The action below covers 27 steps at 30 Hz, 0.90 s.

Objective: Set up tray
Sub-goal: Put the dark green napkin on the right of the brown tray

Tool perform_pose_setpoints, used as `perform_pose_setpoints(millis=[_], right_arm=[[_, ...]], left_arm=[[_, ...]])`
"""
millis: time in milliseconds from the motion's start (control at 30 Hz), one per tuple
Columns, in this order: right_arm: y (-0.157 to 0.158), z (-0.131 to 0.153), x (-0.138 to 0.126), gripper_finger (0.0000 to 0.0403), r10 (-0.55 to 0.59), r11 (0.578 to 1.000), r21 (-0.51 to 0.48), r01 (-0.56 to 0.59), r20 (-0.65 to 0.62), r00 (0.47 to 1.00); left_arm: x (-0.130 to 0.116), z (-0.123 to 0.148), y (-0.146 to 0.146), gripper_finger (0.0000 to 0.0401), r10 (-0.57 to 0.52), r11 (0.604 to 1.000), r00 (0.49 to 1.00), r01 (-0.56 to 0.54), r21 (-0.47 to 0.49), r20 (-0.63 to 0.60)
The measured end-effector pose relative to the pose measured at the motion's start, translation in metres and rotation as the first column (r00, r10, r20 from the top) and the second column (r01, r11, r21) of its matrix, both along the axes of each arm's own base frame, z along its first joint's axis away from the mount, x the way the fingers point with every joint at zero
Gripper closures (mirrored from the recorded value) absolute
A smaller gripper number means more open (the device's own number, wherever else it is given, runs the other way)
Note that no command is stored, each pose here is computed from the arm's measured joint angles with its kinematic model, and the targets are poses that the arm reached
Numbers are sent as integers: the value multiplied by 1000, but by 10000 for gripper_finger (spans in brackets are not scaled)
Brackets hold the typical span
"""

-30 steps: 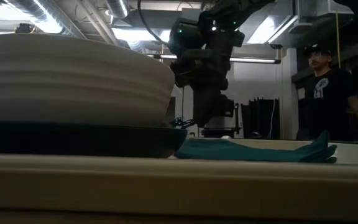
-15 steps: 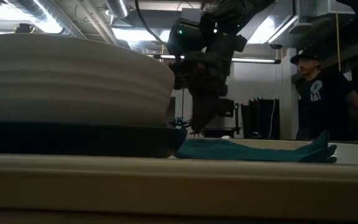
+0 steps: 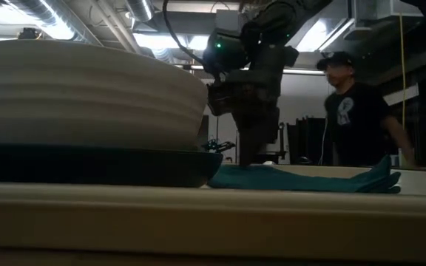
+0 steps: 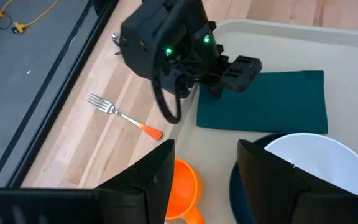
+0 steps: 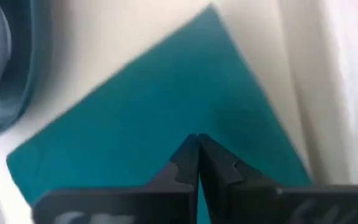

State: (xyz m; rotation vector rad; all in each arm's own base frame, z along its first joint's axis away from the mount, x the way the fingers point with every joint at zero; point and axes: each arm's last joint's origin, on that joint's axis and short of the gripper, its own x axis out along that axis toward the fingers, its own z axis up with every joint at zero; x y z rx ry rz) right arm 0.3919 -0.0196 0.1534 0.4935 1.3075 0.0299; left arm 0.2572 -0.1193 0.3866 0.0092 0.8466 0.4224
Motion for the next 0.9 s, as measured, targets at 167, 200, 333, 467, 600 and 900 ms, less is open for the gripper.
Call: perform_pose_setpoints(millis=[167,200,333,467,600,900], right_arm=[[5,-1,-4,391,13,1000,8,-12,-50,999],[5,-1,-5,390,14,1000,9,-14,-58,998],[9,-7,-10,396,18,1000,16,-17,-87,996],[17,-18,-19,394,20,999,53,-12,-135,991],[26,-26,-28,393,23,997,79,-9,-177,984],[46,-26,-34,394,60,996,80,-43,-233,971]], left_arm=[[0,0,0,232,-1,1000,1000,1,1,-1],[0,0,0,232,-1,1000,1000,1,1,-1],[0,0,0,232,-1,1000,1000,1,1,-1],[0,0,0,232,-1,1000,1000,1,1,-1],[0,0,0,232,-2,1000,1000,2,2,-2],[0,0,0,232,-3,1000,1000,3,3,-2]])
